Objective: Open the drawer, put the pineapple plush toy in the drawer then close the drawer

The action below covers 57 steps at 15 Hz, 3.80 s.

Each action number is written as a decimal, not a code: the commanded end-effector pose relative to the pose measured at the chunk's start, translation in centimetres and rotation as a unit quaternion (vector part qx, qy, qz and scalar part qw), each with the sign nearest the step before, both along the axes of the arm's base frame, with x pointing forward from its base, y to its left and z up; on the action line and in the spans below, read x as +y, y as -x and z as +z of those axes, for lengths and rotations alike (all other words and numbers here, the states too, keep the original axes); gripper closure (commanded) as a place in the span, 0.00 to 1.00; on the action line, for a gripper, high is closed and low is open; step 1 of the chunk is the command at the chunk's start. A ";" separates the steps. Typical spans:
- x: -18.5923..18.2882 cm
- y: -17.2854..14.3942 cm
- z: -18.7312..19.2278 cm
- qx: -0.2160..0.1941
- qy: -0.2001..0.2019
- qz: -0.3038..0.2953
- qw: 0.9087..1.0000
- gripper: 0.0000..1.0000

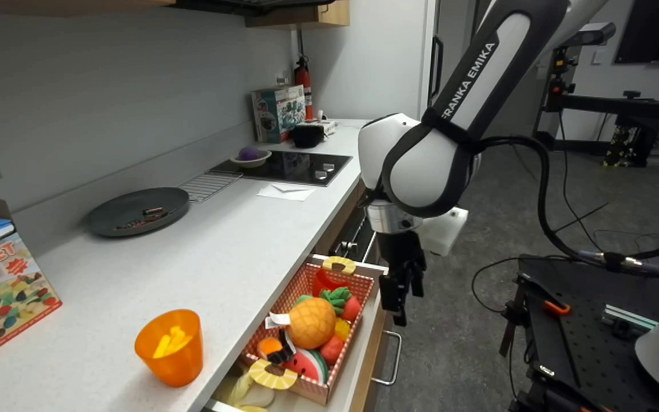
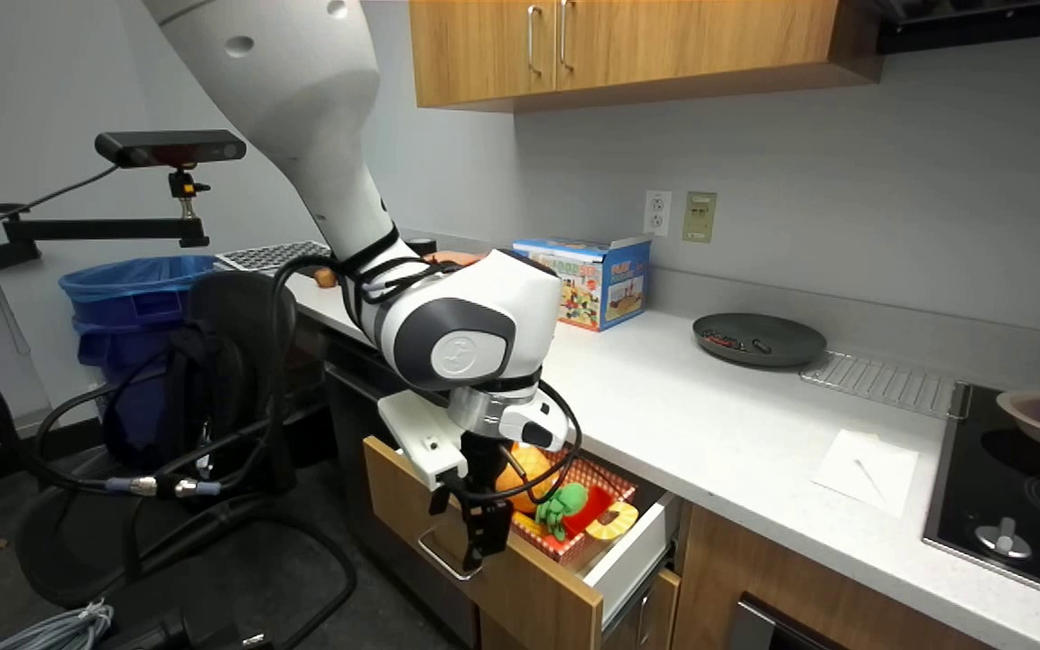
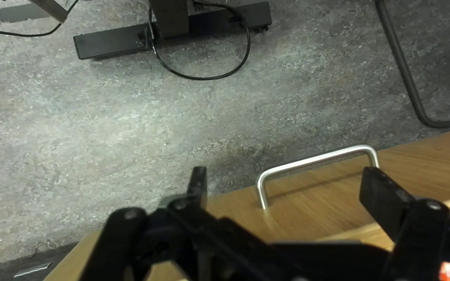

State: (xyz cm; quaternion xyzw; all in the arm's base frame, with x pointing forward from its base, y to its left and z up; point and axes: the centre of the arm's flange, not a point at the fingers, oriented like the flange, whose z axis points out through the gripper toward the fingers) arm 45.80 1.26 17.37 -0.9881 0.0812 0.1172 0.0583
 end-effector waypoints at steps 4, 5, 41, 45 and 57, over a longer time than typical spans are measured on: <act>0.2 -4.3 -2.2 -0.024 0.022 0.011 0.999 0.00; 0.2 -4.8 -2.2 -0.030 0.023 0.014 0.999 0.00; 3.1 -14.4 3.5 -0.253 0.028 0.045 0.966 0.00; 2.0 -12.5 9.7 -0.255 0.035 0.041 0.965 0.00; 3.7 -3.3 19.7 -0.243 0.025 0.031 0.969 0.00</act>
